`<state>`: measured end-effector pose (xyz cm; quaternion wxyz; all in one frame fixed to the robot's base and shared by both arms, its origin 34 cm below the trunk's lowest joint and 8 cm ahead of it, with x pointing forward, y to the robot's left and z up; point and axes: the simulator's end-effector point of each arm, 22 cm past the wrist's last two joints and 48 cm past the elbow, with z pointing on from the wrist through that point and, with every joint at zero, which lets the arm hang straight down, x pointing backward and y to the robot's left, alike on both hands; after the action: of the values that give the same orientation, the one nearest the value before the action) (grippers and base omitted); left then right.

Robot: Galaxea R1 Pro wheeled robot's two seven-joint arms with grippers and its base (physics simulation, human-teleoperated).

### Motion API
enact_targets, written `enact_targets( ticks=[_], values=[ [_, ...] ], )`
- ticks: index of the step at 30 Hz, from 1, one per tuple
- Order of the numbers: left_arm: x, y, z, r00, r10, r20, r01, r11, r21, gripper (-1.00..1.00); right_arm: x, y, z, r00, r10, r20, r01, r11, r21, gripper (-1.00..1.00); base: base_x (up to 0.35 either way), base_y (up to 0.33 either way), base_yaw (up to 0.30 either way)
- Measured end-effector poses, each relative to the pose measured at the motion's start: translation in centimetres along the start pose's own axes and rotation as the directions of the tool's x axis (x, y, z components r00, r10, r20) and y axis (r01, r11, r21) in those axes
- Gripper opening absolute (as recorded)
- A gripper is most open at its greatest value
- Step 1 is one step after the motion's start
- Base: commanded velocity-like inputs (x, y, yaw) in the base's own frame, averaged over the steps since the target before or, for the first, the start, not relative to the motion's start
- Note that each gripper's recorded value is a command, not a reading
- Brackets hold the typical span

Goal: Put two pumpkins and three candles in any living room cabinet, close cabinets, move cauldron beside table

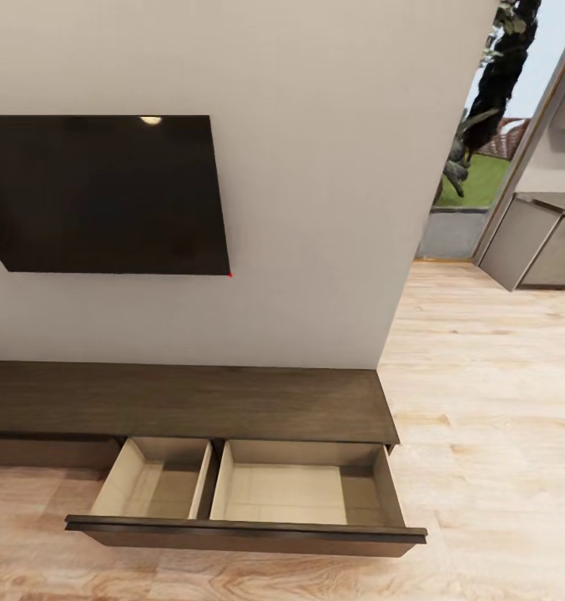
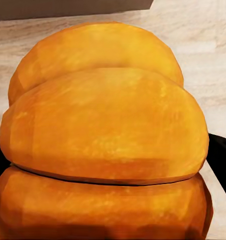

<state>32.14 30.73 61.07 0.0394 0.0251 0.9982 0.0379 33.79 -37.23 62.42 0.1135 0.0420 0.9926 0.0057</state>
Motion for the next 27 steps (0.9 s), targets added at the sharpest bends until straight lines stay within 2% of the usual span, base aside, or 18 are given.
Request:
enact_targets(
  ticks=[4,5,6,8,10,13,14,15,16,17,18,20,21,22,23,24,26,27],
  values=[
    [-0.2,-0.2,-0.1,1.000,-0.001,0.002,0.001,0.998,0.058,-1.00,0.9,2.3,-0.2,0.998,0.009,-0.064,-0.017,0.993,-0.118,-1.00,0.000,0.000,0.000],
    [-0.5,-0.7,-0.1,1.000,-0.003,0.005,0.003,0.995,0.097,-1.00,0.9,2.7,-0.4,0.996,0.017,-0.085,-0.030,0.988,-0.154,-1.00,0.000,0.000,0.000],
    [-0.9,-1.8,-0.4,1.000,-0.005,0.010,0.003,0.985,0.170,-1.00,0.3,3.0,-0.8,0.994,0.023,-0.103,-0.044,0.978,-0.204,-1.00,0.000,0.000,0.000],
    [-1.9,-3.6,-1.1,1.000,0.010,0.023,-0.016,0.958,0.287,-1.00,-0.7,2.9,-1.4,0.994,0.026,-0.107,-0.053,0.965,-0.256,-1.00,0.000,0.000,0.000],
    [-3.1,-6.0,-2.4,0.998,0.041,0.041,-0.054,0.905,0.421,-1.00,-1.4,2.0,-2.1,0.994,0.024,-0.107,-0.054,0.956,-0.289,-1.00,0.000,0.000,0.000],
    [-3.4,-7.8,-3.9,0.995,0.085,0.052,-0.100,0.839,0.535,-1.00,-1.8,1.1,-2.7,0.994,0.020,-0.104,-0.051,0.950,-0.307,-1.00,0.000,0.000,0.000],
    [-3.8,-8.4,-4.7,0.994,0.091,0.061,-0.109,0.807,0.580,-1.00,-2.1,0.7,-2.8,0.995,0.019,-0.099,-0.049,0.950,-0.309,-1.00,0.000,0.000,0.000],
    [-4.7,-9.1,-6.2,0.992,0.097,0.078,-0.124,0.749,0.650,-1.00,-2.7,0.7,-3.1,0.996,0.003,-0.087,-0.032,0.945,-0.326,-1.00,0.000,0.000,0.000],
    [-5.9,-9.4,-7.2,0.993,0.078,0.094,-0.121,0.712,0.692,-1.00,-3.1,1.2,-3.3,0.997,-0.012,-0.080,-0.017,0.935,-0.354,-1.00,0.000,0.000,0.000],
    [-6.6,-9.2,-7.9,0.992,0.067,0.104,-0.122,0.692,0.712,-1.00,-3.2,1.6,-3.6,0.996,-0.035,-0.080,0.002,0.926,-0.378,-1.00,0.000,0.000,0.000],
    [-7.5,-8.8,-9.3,0.987,0.107,0.123,-0.163,0.641,0.750,-1.00,-3.8,2.2,-4.2,0.995,-0.070,-0.069,0.034,0.904,-0.426,-1.00,0.000,0.000,0.000],
    [-9.5,-9.1,-10.4,0.987,0.059,0.148,-0.153,0.611,0.777,-1.00,-4.3,2.1,-4.5,0.996,-0.069,-0.057,0.038,0.900,-0.434,-1.00,0.000,0.000,0.000],
    [-9.9,-9.5,-11.6,0.982,0.093,0.162,-0.186,0.562,0.806,-1.00,-5.0,2.0,-4.7,0.995,-0.088,-0.041,0.060,0.894,-0.445,-1.00,0.000,0.000,0.000],
    [-10.7,-10.4,-13.2,0.979,0.094,0.179,-0.202,0.500,0.842,-1.00,-6.1,2.4,-5.1,0.997,-0.074,-0.027,0.053,0.884,-0.465,-1.00,0.000,0.000,0.000],
    [-11.9,-10.7,-14.3,0.978,0.072,0.197,-0.208,0.466,0.860,-1.00,-6.4,2.6,-5.3,0.997,-0.073,-0.033,0.049,0.878,-0.475,-1.00,0.000,0.000,0.000],
    [-12.8,-10.9,-14.8,0.976,0.057,0.208,-0.211,0.451,0.867,-1.00,-6.4,2.8,-5.4,0.996,-0.082,-0.041,0.052,0.875,-0.480,-1.00,0.000,0.000,0.000],
    [-13.1,-11.2,-15.8,0.971,0.094,0.221,-0.240,0.411,0.879,-1.00,-7.3,3.4,-5.8,0.996,-0.078,-0.036,0.049,0.863,-0.502,-1.00,0.000,0.000,0.000],
    [-13.7,-11.3,-16.4,0.969,0.085,0.232,-0.246,0.393,0.886,-1.00,-7.7,3.8,-6.0,0.997,-0.077,-0.030,0.051,0.855,-0.516,-1.00,0.000,0.000,0.000]
  ],
)
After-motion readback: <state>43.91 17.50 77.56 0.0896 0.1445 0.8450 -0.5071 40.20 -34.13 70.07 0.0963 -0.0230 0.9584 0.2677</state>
